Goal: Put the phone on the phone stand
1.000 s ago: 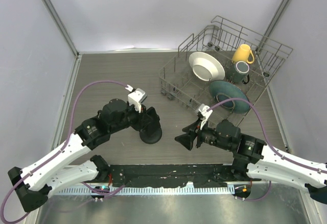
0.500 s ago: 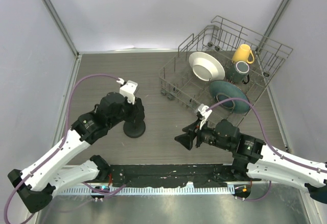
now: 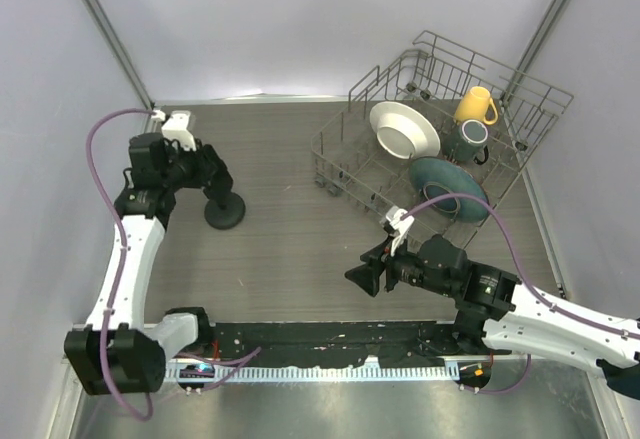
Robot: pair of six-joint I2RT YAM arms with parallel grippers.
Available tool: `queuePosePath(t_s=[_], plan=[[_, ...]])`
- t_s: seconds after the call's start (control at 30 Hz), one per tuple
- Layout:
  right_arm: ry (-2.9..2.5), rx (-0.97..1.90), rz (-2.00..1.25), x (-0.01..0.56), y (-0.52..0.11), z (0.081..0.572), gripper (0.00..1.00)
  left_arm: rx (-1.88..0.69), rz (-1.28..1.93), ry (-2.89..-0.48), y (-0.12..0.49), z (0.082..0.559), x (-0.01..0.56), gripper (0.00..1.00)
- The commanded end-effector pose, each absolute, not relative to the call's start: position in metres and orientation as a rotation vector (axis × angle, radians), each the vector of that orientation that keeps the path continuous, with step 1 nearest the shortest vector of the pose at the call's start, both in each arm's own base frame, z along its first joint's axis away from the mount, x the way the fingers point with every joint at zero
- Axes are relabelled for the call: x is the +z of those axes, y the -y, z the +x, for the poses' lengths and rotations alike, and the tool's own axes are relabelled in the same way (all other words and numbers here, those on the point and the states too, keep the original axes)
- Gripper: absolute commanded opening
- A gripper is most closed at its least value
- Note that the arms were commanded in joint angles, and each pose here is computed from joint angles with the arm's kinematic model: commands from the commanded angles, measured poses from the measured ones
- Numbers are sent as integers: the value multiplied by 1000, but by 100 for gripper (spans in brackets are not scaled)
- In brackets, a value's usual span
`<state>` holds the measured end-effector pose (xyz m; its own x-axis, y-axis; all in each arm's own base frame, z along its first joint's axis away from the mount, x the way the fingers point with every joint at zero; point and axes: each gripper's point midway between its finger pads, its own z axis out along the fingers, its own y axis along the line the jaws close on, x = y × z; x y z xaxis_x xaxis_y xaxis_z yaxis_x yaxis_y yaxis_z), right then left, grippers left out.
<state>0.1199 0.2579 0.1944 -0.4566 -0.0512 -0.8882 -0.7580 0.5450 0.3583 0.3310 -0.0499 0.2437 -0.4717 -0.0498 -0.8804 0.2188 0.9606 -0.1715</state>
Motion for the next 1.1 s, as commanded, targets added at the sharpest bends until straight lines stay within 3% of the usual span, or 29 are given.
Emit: queuePosePath(t_s=[0.0, 0.3, 0.6, 0.83, 1.07], plan=[[-1812, 986, -661, 224, -248, 117, 65, -223, 324, -1648, 31, 375, 354, 0], [-1787, 1007, -687, 233, -250, 113, 66, -33, 406, -1647, -29, 435, 377, 0], [-1765, 946, -645, 233, -242, 124, 66, -95, 398, -1626, -75, 470, 383, 0], [-1774, 870, -598, 233, -238, 137, 65, -205, 365, -1605, -76, 507, 374, 0], [-1781, 823, -589, 234, -238, 145, 65, -283, 436, -1576, -37, 544, 372, 0]])
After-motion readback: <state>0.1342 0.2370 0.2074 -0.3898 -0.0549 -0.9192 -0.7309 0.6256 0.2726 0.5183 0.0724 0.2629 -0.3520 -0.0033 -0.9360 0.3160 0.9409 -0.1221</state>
